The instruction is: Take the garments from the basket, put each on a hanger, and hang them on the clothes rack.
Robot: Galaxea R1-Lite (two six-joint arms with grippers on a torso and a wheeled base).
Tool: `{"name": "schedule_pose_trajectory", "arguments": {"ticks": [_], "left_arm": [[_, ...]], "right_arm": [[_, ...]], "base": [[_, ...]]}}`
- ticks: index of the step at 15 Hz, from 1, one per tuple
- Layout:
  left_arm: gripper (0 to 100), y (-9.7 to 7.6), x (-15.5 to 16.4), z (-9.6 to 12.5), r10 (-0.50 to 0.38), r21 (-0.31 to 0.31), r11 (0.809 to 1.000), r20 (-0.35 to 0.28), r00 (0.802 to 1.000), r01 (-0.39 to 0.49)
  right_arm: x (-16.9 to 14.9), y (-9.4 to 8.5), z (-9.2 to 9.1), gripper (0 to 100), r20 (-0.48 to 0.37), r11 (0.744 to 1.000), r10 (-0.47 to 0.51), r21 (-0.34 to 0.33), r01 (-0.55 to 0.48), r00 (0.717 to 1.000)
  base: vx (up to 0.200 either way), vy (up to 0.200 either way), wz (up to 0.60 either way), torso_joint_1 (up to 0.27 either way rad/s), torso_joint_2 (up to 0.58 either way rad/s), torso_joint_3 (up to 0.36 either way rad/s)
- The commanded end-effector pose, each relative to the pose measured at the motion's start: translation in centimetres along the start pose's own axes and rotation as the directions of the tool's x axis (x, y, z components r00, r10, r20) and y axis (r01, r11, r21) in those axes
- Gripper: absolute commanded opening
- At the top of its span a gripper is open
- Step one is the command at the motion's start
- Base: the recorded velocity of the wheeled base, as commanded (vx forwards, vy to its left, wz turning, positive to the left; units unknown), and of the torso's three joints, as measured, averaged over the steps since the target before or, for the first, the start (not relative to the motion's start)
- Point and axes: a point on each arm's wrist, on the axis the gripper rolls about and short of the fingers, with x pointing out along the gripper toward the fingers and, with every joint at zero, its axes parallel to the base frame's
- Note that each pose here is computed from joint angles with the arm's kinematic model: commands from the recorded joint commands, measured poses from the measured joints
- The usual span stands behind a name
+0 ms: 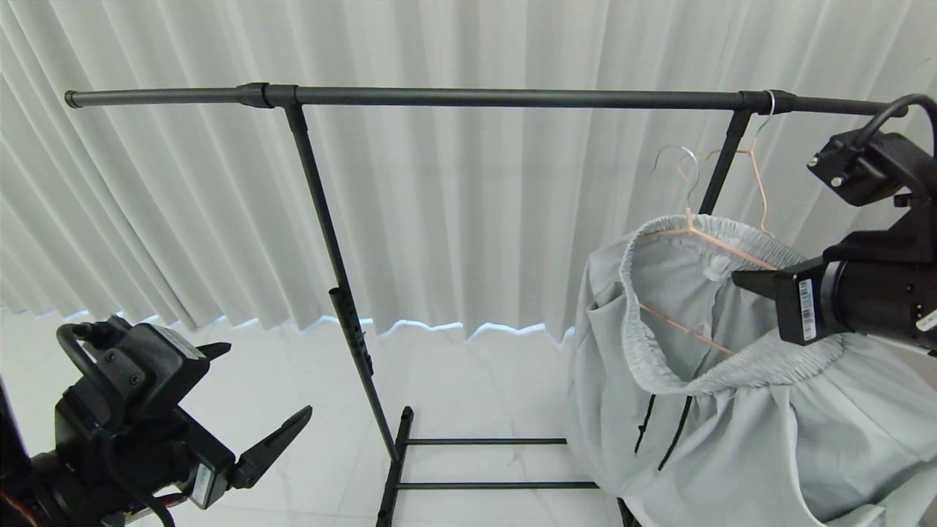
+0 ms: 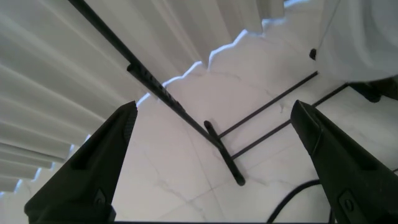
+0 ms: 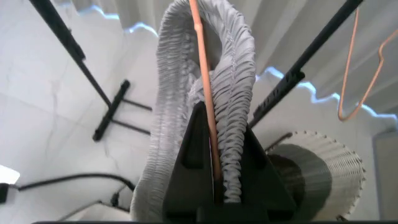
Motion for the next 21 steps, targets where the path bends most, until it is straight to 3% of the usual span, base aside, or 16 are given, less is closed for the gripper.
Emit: {"name": "schedule_pose_trajectory", "arguments": {"ticks": [1,7,11,16,21], "left_arm": [[100,0.0,0.0,0.2,-0.002,0.002,1.000,0.009,1.000,0.002],[100,0.3,0.4,0.6,0.005,0.002,1.000,0.012,1.000,-0.005],[100,0.3,0.6,0.6,0.004,-0.001,1.000,0.006,1.000,-0.004],[100,0.3,0.7,0.7,0.003,0.000,1.000,0.006,1.000,-0.003],[100,0.3,0.6,0.6,0.000,0.000,1.000,0.006,1.000,0.000]], "right_arm": [[0.6,0.3,0.3,0,0.022,1.000,0.010,0.005,-0.010,1.000],[1.2,0.8,1.9,0,0.170,0.997,0.062,0.037,-0.069,0.984],[1.7,1.1,2.7,0,0.249,0.993,0.090,0.049,-0.106,0.964],[2.3,1.3,3.0,0,0.285,0.992,0.091,0.058,-0.112,0.954],[3.3,1.6,2.9,0,0.268,0.992,0.090,0.059,-0.109,0.959]], "base": [[0.000,0.000,0.00,0.000,0.00,0.000],[0.000,0.000,0.00,0.000,0.00,0.000],[0.200,0.000,0.00,-0.006,0.00,0.004],[0.200,0.000,0.00,0.005,0.00,-0.001],[0.160,0.000,0.00,0.000,0.00,0.001]]}}
